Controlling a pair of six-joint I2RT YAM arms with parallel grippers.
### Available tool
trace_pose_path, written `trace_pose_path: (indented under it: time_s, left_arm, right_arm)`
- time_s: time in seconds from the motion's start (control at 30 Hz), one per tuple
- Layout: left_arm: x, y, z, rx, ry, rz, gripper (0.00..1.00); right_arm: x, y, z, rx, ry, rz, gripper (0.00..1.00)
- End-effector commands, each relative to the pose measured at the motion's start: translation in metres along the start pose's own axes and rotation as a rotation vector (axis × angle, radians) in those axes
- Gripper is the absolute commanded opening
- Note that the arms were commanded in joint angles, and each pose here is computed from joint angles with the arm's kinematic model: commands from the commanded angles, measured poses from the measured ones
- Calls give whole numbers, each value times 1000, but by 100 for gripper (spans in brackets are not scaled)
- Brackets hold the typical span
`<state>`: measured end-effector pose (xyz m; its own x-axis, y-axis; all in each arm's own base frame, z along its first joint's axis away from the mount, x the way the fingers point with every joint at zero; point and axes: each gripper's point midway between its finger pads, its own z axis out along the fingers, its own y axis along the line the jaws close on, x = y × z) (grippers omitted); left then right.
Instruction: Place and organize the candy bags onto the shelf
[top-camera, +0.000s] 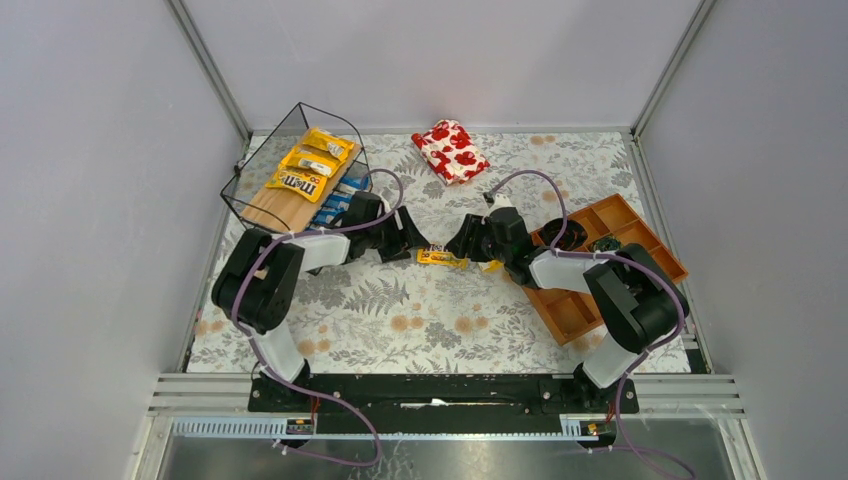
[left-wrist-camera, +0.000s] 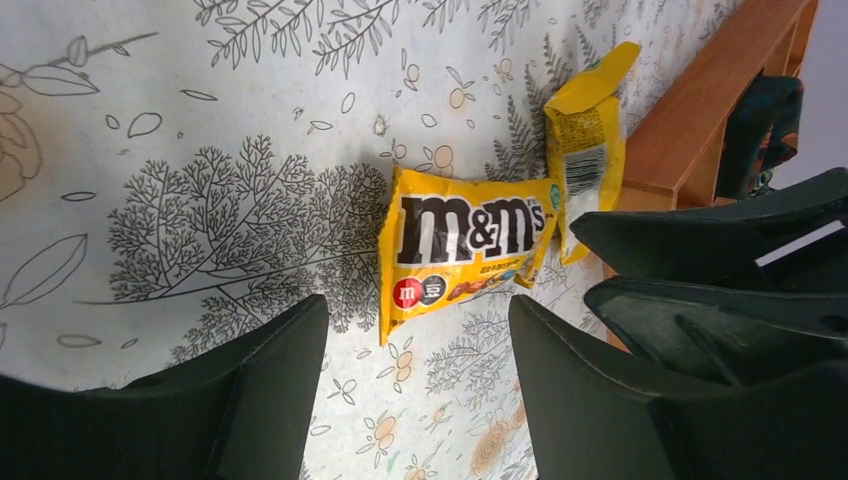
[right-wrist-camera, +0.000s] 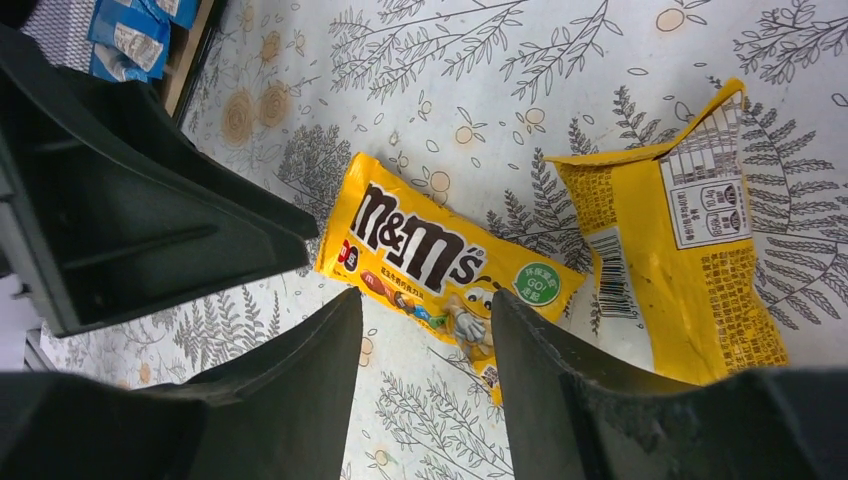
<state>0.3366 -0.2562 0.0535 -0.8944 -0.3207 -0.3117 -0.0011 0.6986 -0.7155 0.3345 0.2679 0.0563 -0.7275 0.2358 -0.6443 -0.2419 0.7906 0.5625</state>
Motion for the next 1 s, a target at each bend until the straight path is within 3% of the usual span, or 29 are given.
trace_pose_path:
  time_s: [0.0,0.53,0.87,0.97]
  left_arm:
    - [-4,-10,9,80,13,5,70]
    - [8,-8,31,201,62,-94,49]
    - [-1,-25,22,279,30,-88,22]
    - [-10,-34,11,263,2,-41,15]
  right_arm:
    - [-18,5,0,7,-61,45,57]
    - [-5,-1,16,12,-19,118,52]
    - [-14,6,9,-44,-52,80,53]
    - [-21,10,1,-64,-88,47,61]
